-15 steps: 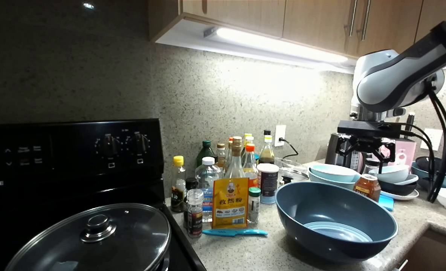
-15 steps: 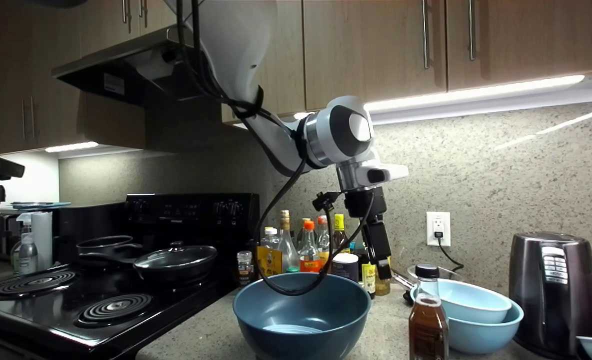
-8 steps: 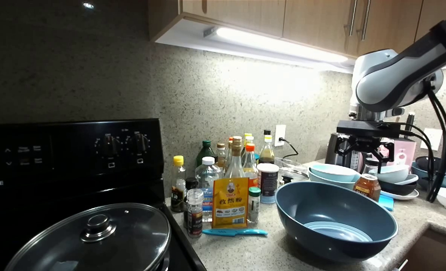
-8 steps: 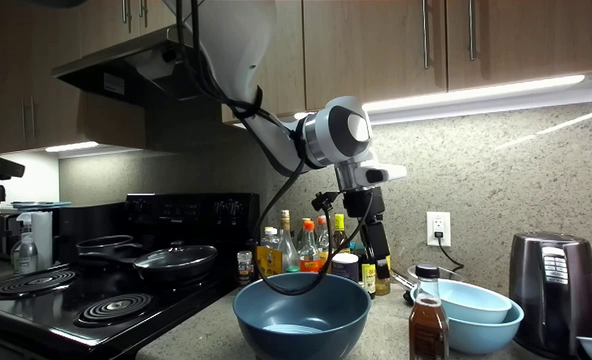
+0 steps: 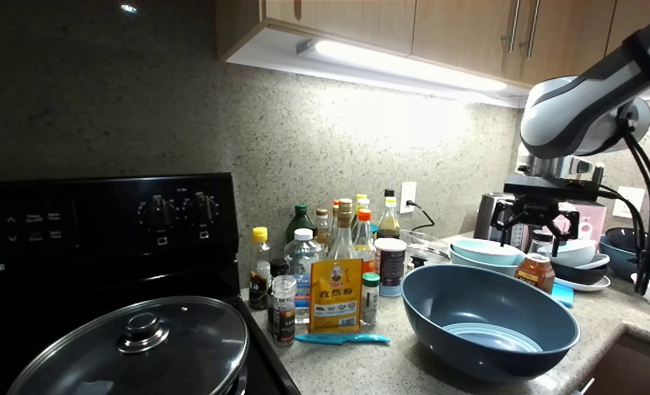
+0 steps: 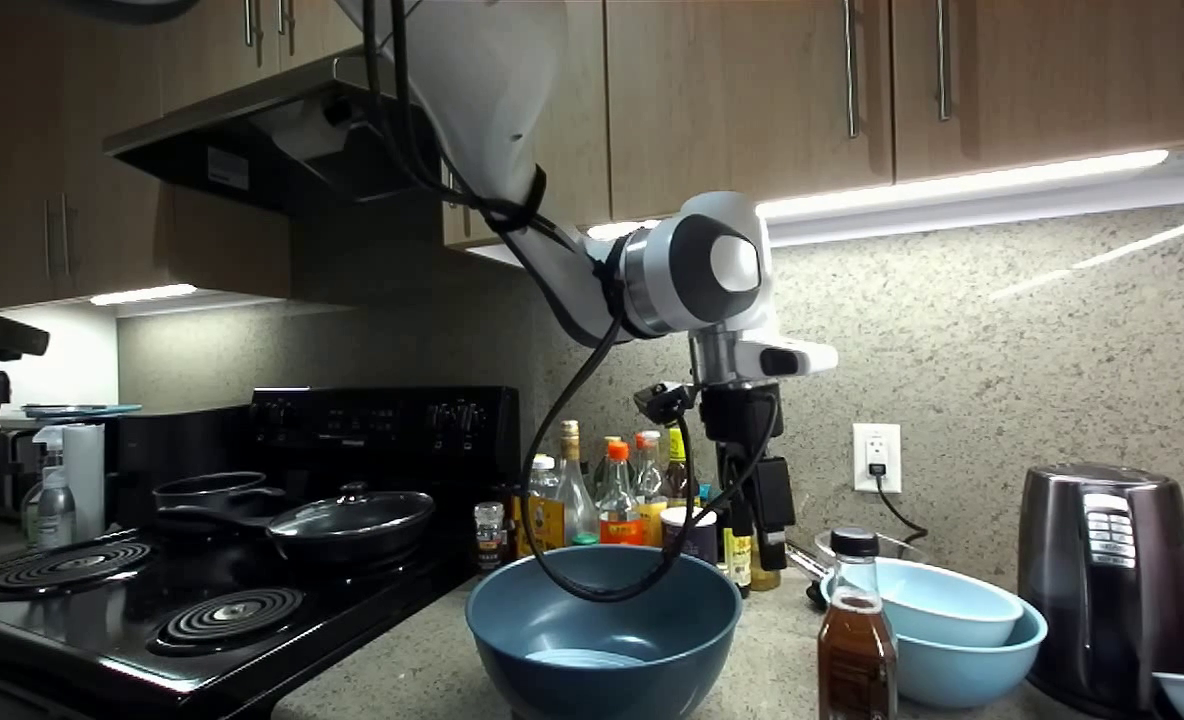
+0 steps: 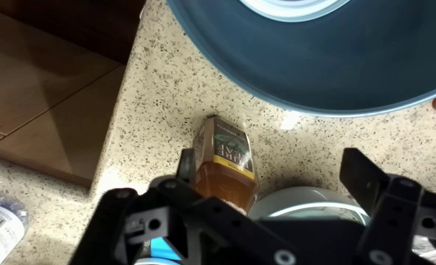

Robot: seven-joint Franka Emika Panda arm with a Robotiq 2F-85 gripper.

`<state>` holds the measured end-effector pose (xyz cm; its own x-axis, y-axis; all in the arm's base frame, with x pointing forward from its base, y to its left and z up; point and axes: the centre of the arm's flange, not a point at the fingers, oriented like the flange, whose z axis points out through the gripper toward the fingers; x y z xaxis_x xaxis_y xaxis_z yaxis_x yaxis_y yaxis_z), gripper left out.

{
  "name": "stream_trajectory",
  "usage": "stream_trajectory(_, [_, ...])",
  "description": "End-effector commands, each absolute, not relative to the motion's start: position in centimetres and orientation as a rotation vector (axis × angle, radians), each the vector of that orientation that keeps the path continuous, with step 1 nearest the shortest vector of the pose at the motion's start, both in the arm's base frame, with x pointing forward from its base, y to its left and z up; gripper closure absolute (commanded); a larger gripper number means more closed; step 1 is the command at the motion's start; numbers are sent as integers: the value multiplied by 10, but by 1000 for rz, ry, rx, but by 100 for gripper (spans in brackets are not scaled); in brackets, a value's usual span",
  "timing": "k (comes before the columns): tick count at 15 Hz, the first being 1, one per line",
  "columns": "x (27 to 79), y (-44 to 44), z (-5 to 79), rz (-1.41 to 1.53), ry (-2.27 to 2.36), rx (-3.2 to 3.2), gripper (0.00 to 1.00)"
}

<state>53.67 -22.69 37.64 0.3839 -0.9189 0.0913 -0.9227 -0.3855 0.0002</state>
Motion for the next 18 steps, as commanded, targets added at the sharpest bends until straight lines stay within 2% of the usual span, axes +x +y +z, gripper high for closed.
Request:
stream_trajectory(1, [536,-231,376,110,-1718,2576,0])
stream_trajectory(15, [520,-294,350,70,-2068,2437,0])
stream_trajectory(18, [516,-287,351,46,-2003,2449,0])
